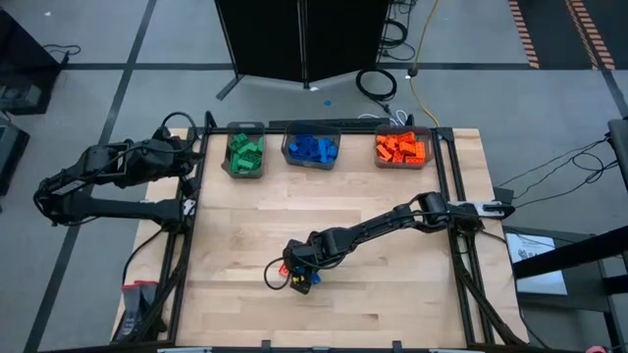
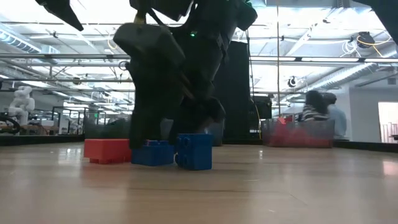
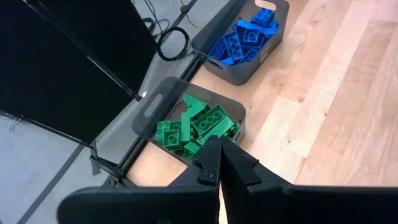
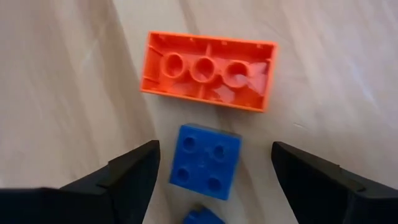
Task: Sort blocks
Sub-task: Put the blue game piece into the middle black bin
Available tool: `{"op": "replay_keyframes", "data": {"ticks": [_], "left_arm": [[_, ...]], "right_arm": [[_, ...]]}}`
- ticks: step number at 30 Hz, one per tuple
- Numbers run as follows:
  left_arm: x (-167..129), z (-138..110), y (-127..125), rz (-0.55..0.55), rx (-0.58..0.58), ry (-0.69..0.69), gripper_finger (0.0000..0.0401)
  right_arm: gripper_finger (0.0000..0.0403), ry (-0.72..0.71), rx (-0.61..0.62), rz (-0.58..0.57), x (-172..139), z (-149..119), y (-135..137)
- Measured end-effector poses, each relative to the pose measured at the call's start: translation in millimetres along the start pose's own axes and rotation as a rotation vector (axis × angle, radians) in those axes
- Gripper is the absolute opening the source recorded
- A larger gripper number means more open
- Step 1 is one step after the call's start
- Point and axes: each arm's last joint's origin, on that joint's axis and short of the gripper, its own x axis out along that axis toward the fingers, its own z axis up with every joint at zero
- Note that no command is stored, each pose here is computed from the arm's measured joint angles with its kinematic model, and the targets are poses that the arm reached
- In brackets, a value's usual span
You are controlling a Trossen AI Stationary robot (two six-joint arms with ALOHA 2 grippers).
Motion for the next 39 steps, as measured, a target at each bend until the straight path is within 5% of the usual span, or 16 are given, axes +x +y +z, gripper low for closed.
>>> {"op": "replay_keyframes", "data": {"ticks": [29, 39], "left_arm": [[0.0, 0.1, 0.0, 0.000, -0.001, 0.000, 0.0000], [0.0, 0.1, 0.0, 0.000, -0.006, 0.000, 0.0000]], "right_arm": [[0.0130, 0.008, -0.017, 0.006, 6.8, -0.5, -1.6], [0.0129, 0.018, -0.021, -0.003, 6.6, 0.3, -4.3]]}}
